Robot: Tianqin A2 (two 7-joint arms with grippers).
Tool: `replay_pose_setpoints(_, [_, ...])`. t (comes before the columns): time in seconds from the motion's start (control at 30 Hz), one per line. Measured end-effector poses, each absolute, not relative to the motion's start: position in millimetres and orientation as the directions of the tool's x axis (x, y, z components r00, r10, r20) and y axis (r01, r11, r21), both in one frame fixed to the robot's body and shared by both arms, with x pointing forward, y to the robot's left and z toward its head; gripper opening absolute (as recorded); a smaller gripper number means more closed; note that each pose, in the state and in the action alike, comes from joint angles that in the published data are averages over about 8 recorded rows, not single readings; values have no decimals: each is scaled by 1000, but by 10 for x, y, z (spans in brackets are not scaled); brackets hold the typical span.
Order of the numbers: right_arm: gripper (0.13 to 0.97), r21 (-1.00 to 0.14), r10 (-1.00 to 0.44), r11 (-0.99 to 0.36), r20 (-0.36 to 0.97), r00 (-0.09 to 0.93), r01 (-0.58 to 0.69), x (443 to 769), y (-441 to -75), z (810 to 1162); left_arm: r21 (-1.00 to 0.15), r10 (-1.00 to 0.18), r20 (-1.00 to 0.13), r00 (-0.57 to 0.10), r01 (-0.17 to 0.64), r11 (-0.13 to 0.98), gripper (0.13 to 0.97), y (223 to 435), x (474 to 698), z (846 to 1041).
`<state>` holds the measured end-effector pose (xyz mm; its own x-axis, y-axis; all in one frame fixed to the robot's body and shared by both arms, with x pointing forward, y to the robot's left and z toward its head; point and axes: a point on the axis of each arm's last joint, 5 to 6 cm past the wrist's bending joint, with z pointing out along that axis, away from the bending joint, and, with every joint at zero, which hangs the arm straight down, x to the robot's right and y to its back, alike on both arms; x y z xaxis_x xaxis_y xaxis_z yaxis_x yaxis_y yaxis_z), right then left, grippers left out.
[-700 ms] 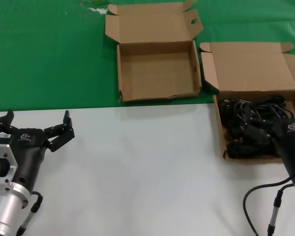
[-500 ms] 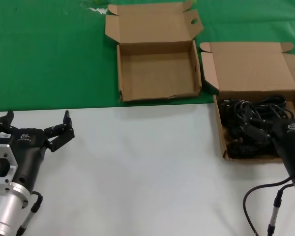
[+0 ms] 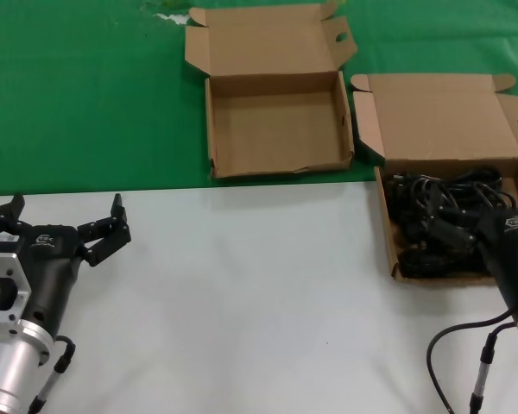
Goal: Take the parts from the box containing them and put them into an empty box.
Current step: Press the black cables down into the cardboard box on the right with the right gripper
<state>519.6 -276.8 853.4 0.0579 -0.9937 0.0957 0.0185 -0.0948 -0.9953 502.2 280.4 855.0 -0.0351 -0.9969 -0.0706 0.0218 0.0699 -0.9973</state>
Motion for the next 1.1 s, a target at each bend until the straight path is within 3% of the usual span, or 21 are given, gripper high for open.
replay_pose_setpoints(1.1, [966,-995,-994,-95,96,58,18,5196,-2768,8534,-997,-997,-71,-35,22,70,961,2804,5022,8550])
